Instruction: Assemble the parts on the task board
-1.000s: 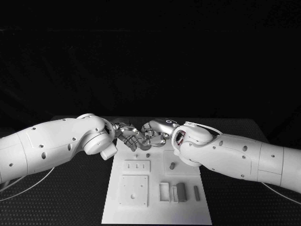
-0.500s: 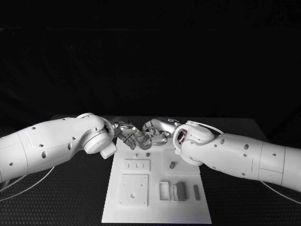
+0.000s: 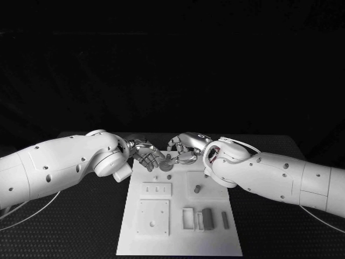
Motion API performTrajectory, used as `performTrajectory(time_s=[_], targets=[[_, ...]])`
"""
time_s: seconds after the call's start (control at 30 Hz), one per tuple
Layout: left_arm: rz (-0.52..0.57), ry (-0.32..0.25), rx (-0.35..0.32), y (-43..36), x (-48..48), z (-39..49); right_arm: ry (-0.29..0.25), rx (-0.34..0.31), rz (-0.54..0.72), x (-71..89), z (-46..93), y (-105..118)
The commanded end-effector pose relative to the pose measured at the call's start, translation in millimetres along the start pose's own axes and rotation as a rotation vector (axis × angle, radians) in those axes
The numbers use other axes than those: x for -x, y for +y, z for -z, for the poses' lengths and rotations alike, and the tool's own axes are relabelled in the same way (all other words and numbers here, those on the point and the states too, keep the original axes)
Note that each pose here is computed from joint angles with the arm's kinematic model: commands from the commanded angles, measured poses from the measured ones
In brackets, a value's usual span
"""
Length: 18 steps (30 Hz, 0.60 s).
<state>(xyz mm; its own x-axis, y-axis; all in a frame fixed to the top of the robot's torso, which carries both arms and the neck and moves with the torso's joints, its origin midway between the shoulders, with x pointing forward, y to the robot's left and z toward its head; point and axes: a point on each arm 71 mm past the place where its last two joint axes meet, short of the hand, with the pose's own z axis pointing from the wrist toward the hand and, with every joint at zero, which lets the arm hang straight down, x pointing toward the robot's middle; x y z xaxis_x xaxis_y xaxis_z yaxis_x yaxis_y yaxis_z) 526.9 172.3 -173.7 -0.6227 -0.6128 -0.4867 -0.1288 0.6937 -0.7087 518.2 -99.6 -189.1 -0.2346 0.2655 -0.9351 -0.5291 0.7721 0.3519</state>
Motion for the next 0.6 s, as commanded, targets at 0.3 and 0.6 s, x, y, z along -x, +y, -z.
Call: performTrajectory(time_s=[0.3, 0.6], targets=[[-0.116, -0.025, 0.075, 6.5, 1.1, -0.5, -0.147, -0.112, -0.116, 27.8, 5.6, -56.1], [-0.219, -0.033, 0.148, 19.7, -9.5, -3.0, -0.229, -0.208, -0.137, 60.9, 6.7, -92.3]])
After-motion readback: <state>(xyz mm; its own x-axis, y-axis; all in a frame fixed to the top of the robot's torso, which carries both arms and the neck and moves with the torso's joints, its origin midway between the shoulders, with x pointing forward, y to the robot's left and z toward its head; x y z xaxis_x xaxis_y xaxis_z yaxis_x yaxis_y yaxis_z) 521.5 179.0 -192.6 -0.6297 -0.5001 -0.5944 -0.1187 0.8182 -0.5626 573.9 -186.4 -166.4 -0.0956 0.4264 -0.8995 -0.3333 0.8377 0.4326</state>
